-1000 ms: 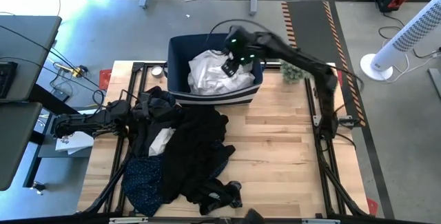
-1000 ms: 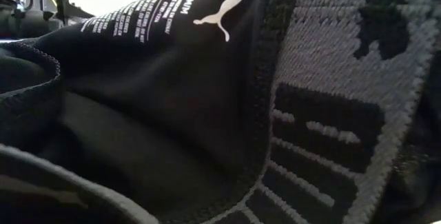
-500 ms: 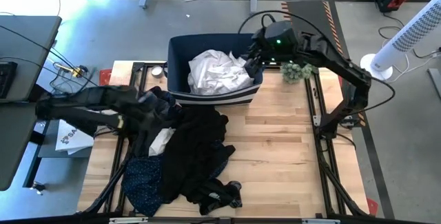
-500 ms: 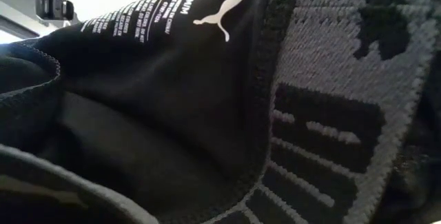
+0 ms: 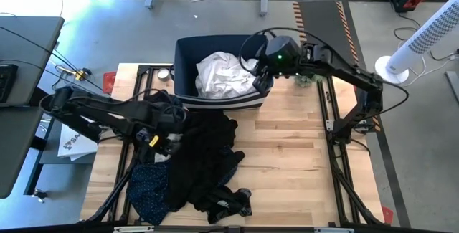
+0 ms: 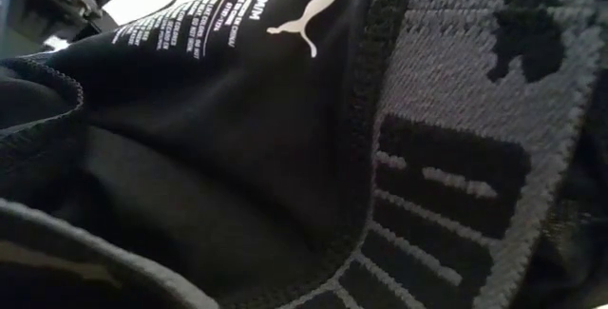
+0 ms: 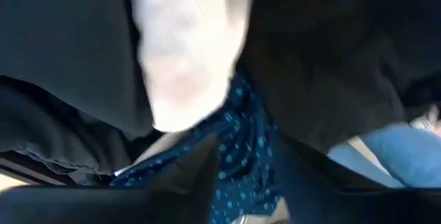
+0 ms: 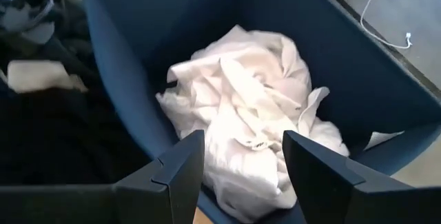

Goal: Sort clothes
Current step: Put the white boxer into the laundry bin

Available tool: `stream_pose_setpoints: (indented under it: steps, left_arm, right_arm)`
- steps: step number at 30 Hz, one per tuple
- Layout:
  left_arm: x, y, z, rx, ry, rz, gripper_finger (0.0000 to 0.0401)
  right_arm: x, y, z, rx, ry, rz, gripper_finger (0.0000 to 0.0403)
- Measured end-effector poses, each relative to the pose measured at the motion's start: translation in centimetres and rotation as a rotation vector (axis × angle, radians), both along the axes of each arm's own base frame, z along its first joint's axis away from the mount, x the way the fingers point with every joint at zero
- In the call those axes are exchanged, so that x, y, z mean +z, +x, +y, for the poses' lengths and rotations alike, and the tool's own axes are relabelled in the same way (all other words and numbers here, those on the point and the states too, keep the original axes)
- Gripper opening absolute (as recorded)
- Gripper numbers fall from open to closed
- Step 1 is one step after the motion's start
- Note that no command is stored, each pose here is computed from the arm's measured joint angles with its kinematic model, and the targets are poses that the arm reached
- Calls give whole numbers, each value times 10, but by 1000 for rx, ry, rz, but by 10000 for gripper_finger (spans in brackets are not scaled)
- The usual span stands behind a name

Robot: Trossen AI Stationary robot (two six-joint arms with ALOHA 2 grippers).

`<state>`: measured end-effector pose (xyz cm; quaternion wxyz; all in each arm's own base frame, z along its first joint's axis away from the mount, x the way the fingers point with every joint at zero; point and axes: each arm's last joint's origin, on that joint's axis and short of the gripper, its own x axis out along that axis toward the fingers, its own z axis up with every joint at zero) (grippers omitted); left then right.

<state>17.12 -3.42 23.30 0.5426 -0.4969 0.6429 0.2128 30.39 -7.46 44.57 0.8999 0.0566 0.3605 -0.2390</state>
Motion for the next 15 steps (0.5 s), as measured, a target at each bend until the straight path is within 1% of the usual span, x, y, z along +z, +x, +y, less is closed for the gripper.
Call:
stream_pose_setpoints:
  steps: [4, 7, 9, 11, 13, 15]
  left_arm:
    - [-8, 3, -2, 62, 88, 86, 210]
    - [-16, 5, -6, 79, 162, 161, 229]
    - [-22, 9, -9, 71, 228, 172, 231]
    - [-30, 16, -12, 55, 268, 175, 225]
    - [-37, 22, -14, 23, 293, 171, 209]
    - [-45, 28, -15, -5, 314, 182, 180]
  right_arm:
    - [-10, 4, 3, 26, 12, 34, 193]
    - [-12, 5, 5, 35, 15, 43, 193]
    - [-12, 5, 6, 40, 12, 44, 193]
    - [-12, 5, 7, 46, 10, 43, 193]
    - [-12, 5, 7, 49, 8, 44, 193]
    - [-12, 5, 7, 48, 10, 43, 193]
